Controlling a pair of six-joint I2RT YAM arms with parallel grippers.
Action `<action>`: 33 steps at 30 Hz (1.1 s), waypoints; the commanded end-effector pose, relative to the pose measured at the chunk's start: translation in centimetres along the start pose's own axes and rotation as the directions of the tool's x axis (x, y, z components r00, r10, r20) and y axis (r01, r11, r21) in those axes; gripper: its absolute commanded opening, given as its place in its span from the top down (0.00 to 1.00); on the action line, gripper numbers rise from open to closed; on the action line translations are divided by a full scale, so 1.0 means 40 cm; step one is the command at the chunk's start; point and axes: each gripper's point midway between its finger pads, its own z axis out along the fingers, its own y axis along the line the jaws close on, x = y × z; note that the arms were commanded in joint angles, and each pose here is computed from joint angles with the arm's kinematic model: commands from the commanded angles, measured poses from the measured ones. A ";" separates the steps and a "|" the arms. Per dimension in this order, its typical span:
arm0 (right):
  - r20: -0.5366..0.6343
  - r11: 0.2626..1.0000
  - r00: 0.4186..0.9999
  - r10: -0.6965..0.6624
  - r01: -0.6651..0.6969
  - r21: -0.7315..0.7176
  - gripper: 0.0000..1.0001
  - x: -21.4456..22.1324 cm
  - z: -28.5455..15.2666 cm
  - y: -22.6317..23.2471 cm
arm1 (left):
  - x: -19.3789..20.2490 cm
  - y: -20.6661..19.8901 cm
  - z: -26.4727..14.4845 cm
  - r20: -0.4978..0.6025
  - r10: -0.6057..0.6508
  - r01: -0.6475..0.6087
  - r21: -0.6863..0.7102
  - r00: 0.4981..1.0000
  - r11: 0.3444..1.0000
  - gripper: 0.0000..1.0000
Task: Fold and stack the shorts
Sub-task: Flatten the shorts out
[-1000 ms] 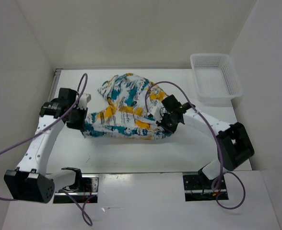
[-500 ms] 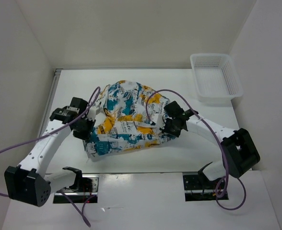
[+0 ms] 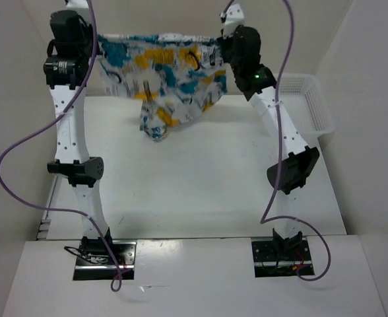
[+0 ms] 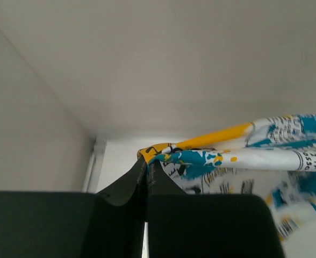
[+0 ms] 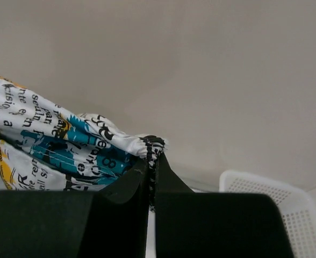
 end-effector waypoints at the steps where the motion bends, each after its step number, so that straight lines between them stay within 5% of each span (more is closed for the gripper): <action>1: 0.140 0.974 0.980 0.142 -0.163 0.154 1.00 -0.170 -0.109 -0.140 | -0.230 0.072 -0.243 0.276 -0.037 0.059 -0.071 0.961 0.996 1.00; 6: 0.015 0.995 1.000 0.014 -0.016 0.096 1.00 -0.061 -0.128 -0.106 | -0.118 0.024 -0.231 0.106 -0.007 0.004 0.029 0.994 1.000 1.00; 11: -0.168 0.975 0.971 -0.171 0.141 -0.174 1.00 0.171 -0.190 0.011 | 0.053 -0.020 -0.209 -0.159 0.033 -0.010 0.143 0.987 0.990 0.99; 14: -0.257 0.908 0.900 -0.352 0.262 -0.326 1.00 0.349 -0.272 0.057 | 0.167 -0.063 -0.208 -0.318 0.060 0.015 0.229 0.946 0.973 0.99; 15: -0.268 0.885 0.877 -0.399 0.292 -0.363 1.00 0.391 -0.297 0.072 | 0.275 -0.086 -0.214 -0.415 0.088 0.019 0.248 0.905 0.968 0.99; 17: -0.307 0.803 0.792 -0.528 0.347 -0.485 1.00 0.538 -0.370 0.118 | 0.342 -0.077 -0.300 -0.387 0.118 -0.044 0.194 0.915 0.980 0.99; 18: -0.320 0.779 0.766 -0.558 0.349 -0.521 1.00 0.591 -0.413 0.130 | 0.562 -0.117 -0.292 -0.491 0.196 -0.113 0.195 0.849 0.974 1.00; 20: -0.349 0.759 0.735 -0.581 0.334 -0.559 1.00 0.642 -0.457 0.139 | 0.651 -0.118 -0.370 -0.486 0.234 -0.152 0.201 0.842 0.968 1.00; 22: -0.364 0.721 0.703 -0.611 0.306 -0.621 1.00 0.700 -0.512 0.157 | 0.764 -0.126 -0.423 -0.588 0.280 -0.148 0.263 0.759 0.953 1.00; 30: -0.318 0.555 0.576 -0.753 0.296 -0.778 1.00 0.849 -0.658 0.192 | 0.978 -0.114 -0.618 -0.755 0.406 -0.137 0.394 0.515 0.909 0.99; 33: -0.296 0.529 0.576 -0.762 0.290 -0.798 1.00 0.848 -0.671 0.213 | 0.992 -0.120 -0.651 -0.756 0.448 -0.147 0.434 0.478 0.889 0.97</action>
